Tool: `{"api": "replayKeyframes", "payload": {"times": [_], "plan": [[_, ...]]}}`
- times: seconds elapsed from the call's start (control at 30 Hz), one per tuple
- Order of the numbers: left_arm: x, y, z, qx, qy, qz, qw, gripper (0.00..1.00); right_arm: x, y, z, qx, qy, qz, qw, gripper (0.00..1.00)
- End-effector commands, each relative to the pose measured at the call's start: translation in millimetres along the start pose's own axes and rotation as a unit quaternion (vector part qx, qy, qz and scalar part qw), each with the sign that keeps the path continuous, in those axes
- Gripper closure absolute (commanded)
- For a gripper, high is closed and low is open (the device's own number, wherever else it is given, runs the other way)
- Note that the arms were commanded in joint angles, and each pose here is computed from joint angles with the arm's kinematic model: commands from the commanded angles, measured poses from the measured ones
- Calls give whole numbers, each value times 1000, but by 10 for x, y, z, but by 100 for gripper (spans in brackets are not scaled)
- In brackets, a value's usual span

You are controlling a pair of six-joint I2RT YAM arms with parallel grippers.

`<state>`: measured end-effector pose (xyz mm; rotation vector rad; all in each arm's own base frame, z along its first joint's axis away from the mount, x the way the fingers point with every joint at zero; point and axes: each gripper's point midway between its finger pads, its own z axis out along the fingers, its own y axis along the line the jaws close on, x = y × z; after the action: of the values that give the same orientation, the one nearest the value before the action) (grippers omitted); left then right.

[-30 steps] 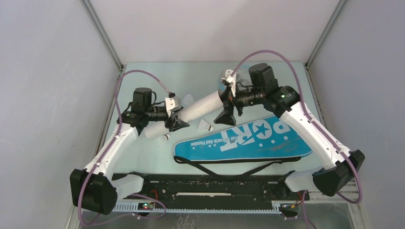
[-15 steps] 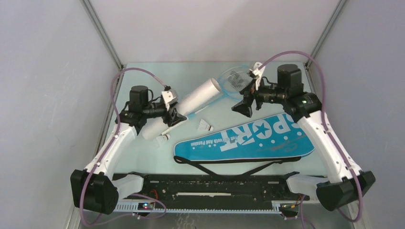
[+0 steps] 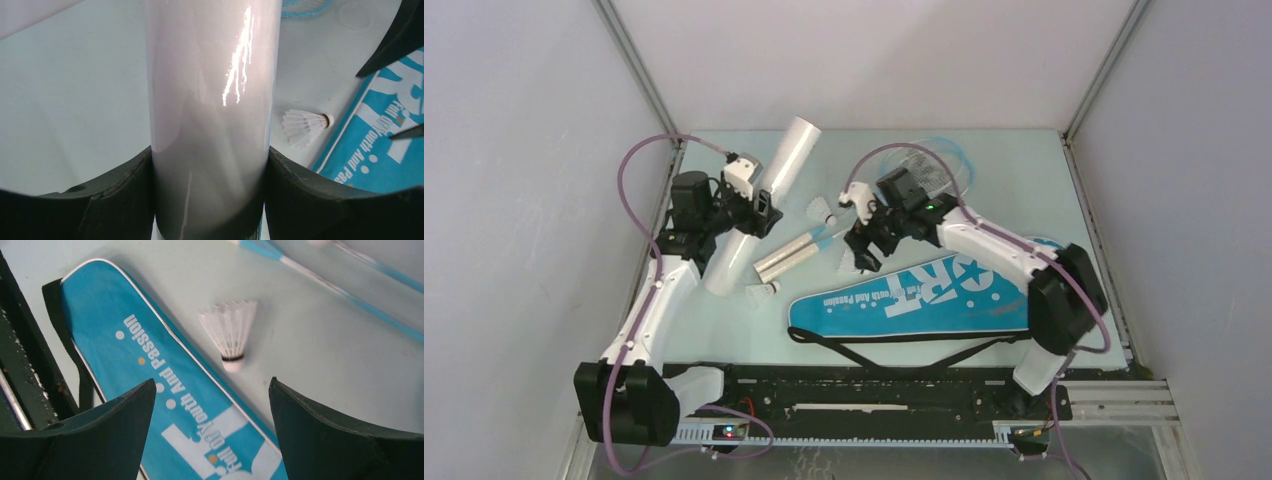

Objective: Pack up the badminton gear
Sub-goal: Pick up the shuttlecock at the center of the board.

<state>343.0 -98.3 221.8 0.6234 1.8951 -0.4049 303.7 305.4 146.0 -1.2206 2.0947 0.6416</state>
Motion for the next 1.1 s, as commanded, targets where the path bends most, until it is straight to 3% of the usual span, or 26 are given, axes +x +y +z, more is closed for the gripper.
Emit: {"api": "replayKeyframes", "payload": {"times": [0.0,0.53,0.83,1.07], "plan": [[-542,254,-195,-65,-66,7,996,84,-237,27,188,-28,3,-99,995,8],[-508,475,-334,-103,-71,-9,992,84,-86,317,751,-140,129,-316,930,10],[-485,462,-338,-96,-71,-6,993,84,170,243,975,-145,201,-372,895,16],[-461,446,-313,-88,-68,-8,994,84,324,98,994,-117,262,-419,862,39]]}}
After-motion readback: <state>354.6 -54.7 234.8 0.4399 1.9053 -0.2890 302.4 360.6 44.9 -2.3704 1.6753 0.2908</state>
